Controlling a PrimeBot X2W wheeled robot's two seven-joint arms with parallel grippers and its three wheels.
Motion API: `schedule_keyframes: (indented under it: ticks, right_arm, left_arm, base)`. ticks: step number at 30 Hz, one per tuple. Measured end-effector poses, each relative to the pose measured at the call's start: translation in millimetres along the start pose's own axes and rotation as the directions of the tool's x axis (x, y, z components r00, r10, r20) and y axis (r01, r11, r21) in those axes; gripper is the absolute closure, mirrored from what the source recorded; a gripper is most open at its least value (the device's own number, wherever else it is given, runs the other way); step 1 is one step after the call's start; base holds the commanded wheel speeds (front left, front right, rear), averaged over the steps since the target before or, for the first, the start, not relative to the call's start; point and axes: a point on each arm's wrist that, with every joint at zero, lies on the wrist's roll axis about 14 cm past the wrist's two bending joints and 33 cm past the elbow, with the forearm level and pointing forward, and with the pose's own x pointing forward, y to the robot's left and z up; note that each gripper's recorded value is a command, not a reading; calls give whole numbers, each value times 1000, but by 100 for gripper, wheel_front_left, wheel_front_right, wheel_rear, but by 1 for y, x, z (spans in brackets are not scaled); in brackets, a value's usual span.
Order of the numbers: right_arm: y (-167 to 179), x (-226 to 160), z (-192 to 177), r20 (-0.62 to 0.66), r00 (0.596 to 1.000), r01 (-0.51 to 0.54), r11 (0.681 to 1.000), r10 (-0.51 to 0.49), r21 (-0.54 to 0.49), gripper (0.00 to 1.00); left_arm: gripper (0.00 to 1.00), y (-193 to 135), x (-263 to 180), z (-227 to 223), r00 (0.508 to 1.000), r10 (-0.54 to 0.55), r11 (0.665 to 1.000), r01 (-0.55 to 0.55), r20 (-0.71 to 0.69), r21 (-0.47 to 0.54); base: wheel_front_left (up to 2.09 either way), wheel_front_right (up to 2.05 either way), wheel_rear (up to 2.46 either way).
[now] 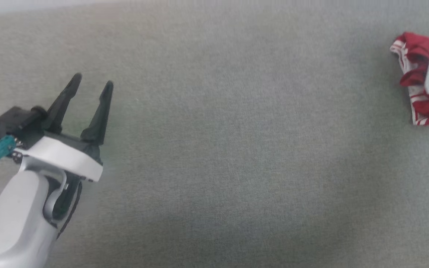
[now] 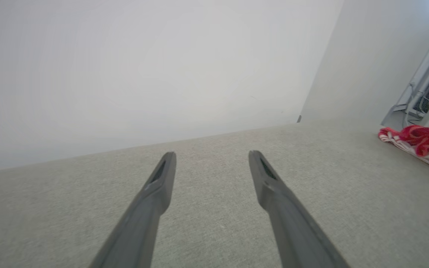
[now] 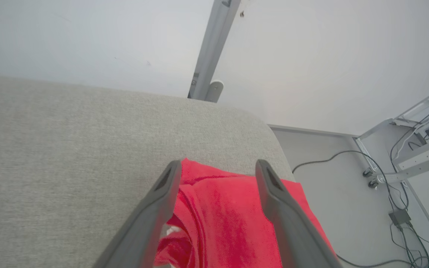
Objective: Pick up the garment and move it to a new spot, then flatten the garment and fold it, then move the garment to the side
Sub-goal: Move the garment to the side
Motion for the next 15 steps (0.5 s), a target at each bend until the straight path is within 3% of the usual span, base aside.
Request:
schedule_keyframes:
  ticks: [7, 15]
  right_arm:
    - [48, -32, 22, 128, 984, -129, 990, 121, 60, 0]
    - [91, -69, 28, 207, 952, -246, 966, 227, 73, 0]
  left_arm:
    - [0, 28, -57, 30, 989, 143, 989, -145, 42, 35]
    - [0, 60, -124, 46, 946, 316, 947, -319, 70, 39]
  base:
    - [0, 0, 0]
    - [0, 0, 0]
